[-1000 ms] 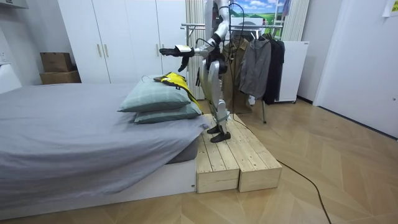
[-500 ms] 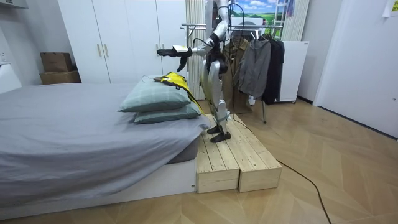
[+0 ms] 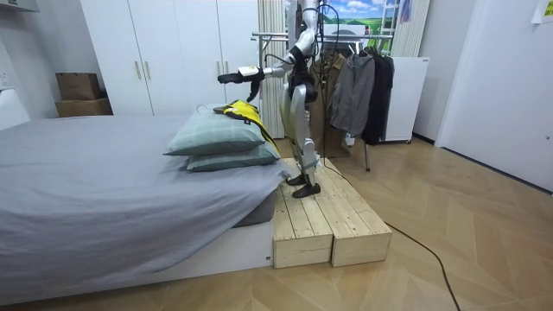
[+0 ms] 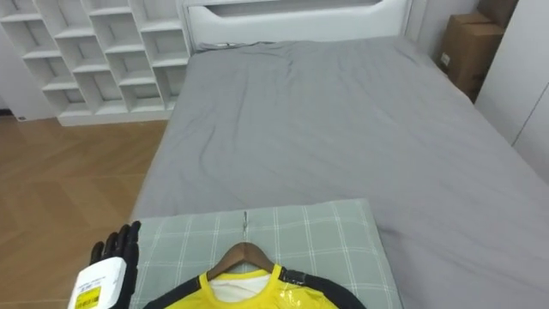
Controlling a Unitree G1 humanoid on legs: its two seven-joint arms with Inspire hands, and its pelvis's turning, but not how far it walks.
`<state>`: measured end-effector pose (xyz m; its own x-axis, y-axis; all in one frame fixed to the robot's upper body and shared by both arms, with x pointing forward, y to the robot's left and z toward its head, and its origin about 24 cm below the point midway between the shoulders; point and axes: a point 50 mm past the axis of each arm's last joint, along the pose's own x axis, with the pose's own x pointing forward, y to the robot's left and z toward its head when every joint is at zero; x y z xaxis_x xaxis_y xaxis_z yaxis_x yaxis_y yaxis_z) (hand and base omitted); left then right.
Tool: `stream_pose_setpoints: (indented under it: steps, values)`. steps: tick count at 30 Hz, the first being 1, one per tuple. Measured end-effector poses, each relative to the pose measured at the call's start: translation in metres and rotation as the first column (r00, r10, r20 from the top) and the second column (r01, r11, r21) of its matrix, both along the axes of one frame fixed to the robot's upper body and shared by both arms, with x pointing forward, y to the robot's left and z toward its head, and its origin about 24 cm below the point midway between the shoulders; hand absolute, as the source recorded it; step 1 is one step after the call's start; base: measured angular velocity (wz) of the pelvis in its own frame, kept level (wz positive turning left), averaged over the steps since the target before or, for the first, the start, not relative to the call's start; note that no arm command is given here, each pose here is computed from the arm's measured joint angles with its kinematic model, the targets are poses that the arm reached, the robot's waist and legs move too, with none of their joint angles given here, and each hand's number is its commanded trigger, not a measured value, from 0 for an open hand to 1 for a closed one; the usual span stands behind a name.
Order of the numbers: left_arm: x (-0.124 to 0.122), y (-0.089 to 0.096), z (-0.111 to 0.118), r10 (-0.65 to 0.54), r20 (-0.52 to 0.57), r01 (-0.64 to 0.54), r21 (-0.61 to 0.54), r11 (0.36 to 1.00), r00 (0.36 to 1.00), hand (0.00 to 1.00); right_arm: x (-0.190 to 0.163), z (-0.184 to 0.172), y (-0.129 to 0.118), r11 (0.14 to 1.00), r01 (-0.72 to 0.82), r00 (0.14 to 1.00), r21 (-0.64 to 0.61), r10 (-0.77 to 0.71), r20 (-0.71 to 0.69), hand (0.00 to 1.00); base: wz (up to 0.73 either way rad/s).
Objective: Hang clothes
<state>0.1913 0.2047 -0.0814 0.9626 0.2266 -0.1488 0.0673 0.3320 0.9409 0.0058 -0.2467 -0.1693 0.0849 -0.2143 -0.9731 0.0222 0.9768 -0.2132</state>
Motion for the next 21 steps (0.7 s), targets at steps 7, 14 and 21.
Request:
stream_pose_setpoints:
  steps: [7,14,21]
  values:
    - [-0.002,0.002,-0.005,0.001,-0.069,-0.001,-0.005,1.000,0.998,0.00,-0.003,0.000,-0.001,1.000,-0.009,1.000,-0.005,0.009,-0.026,0.00,-0.07]
    - [0.007,0.002,-0.006,0.004,-0.091,-0.006,-0.017,1.000,0.996,0.00,-0.005,0.000,-0.002,0.999,-0.032,0.999,-0.009,0.031,-0.038,0.00,-0.04]
    - [0.017,0.003,-0.005,0.020,-0.106,-0.026,-0.058,0.998,0.994,0.00,-0.004,0.001,-0.003,0.999,-0.040,0.998,-0.011,0.040,-0.039,0.00,-0.04]
